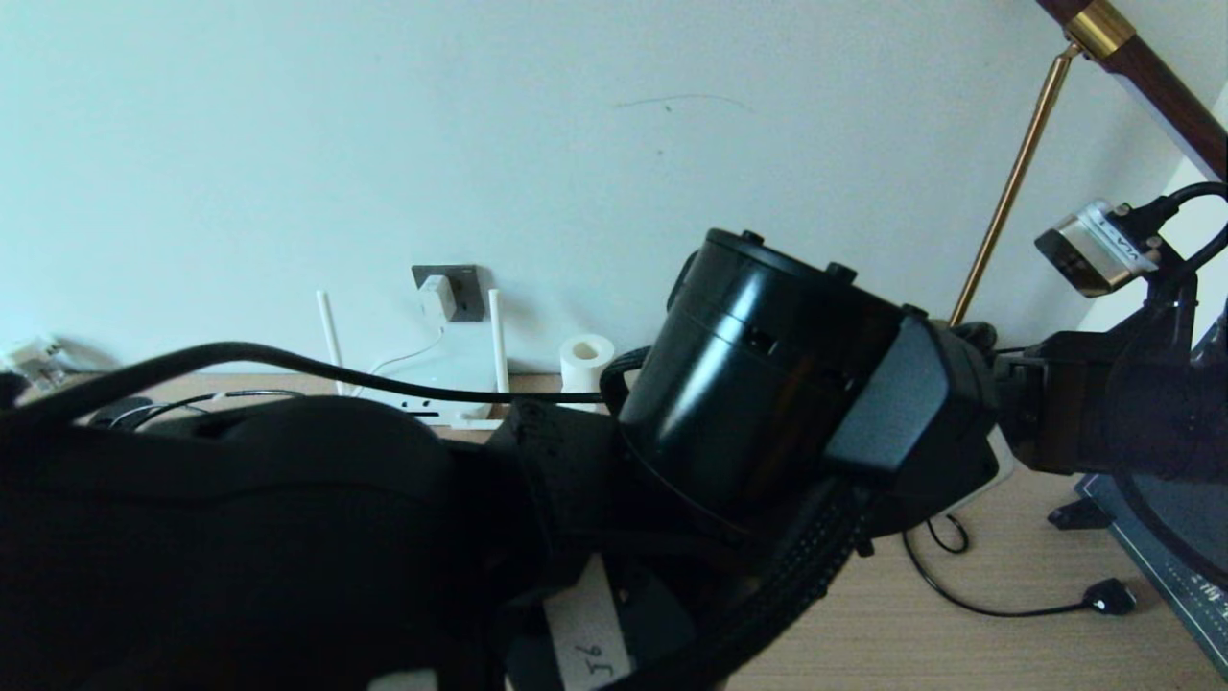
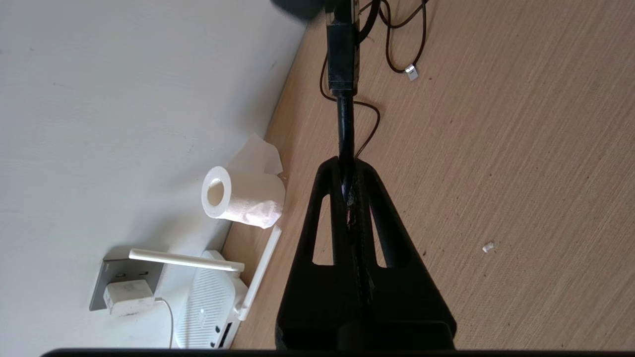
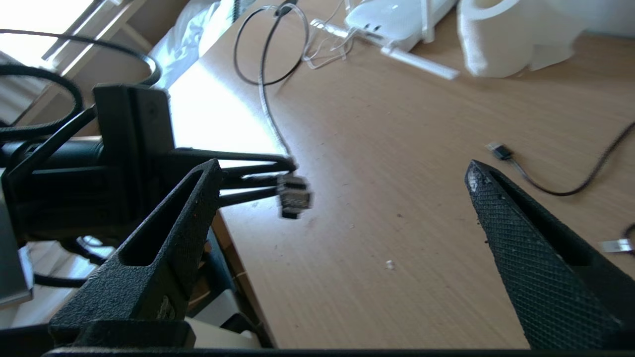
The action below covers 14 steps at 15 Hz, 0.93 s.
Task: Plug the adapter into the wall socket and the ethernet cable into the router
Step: Plug cable into router interface
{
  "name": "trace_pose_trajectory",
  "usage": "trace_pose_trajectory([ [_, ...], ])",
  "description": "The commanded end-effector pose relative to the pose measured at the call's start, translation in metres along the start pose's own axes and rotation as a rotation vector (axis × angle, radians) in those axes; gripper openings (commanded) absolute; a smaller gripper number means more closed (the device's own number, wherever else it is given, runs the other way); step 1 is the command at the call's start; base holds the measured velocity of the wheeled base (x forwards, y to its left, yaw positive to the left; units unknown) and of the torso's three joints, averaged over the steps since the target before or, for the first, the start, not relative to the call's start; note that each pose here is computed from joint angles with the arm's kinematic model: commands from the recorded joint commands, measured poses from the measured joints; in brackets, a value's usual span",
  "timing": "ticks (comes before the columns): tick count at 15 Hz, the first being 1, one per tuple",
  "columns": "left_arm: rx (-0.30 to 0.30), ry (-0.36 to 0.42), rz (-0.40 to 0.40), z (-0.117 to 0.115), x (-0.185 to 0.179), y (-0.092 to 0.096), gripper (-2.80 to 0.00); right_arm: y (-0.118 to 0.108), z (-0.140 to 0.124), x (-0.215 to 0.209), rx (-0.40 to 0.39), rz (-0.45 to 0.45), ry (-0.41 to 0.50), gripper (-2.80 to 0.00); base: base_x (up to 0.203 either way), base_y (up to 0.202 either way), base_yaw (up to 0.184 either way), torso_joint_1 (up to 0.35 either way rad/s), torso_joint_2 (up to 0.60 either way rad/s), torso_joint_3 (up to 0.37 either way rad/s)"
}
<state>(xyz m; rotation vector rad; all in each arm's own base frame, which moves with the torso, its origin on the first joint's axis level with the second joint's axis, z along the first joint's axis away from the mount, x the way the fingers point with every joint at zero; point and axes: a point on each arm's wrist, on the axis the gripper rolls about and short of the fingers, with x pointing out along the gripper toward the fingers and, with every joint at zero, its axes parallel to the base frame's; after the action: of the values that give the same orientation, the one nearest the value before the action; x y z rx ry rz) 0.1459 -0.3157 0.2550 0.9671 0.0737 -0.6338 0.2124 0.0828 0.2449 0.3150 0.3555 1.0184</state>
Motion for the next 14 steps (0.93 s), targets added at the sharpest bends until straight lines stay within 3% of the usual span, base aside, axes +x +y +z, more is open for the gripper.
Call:
trace_pose_trajectory([
  [1,0.002,0.001,0.004,0.0002,0.0001,0.0002,-2.8,0.0024,-0.0003,0.0001,-0.002,0.012,0.001,-2.8,0.0,0.0,0.0,0.0,0.0,0.0],
  [14,-0.003,-0.021,0.0,0.0021,0.0025,-0.0017,-2.8,0.007,-0.0015,0.004,-0.008,0.032,0.009,-2.8,0.0,0.0,0.0,0.0,0.0,0.0],
])
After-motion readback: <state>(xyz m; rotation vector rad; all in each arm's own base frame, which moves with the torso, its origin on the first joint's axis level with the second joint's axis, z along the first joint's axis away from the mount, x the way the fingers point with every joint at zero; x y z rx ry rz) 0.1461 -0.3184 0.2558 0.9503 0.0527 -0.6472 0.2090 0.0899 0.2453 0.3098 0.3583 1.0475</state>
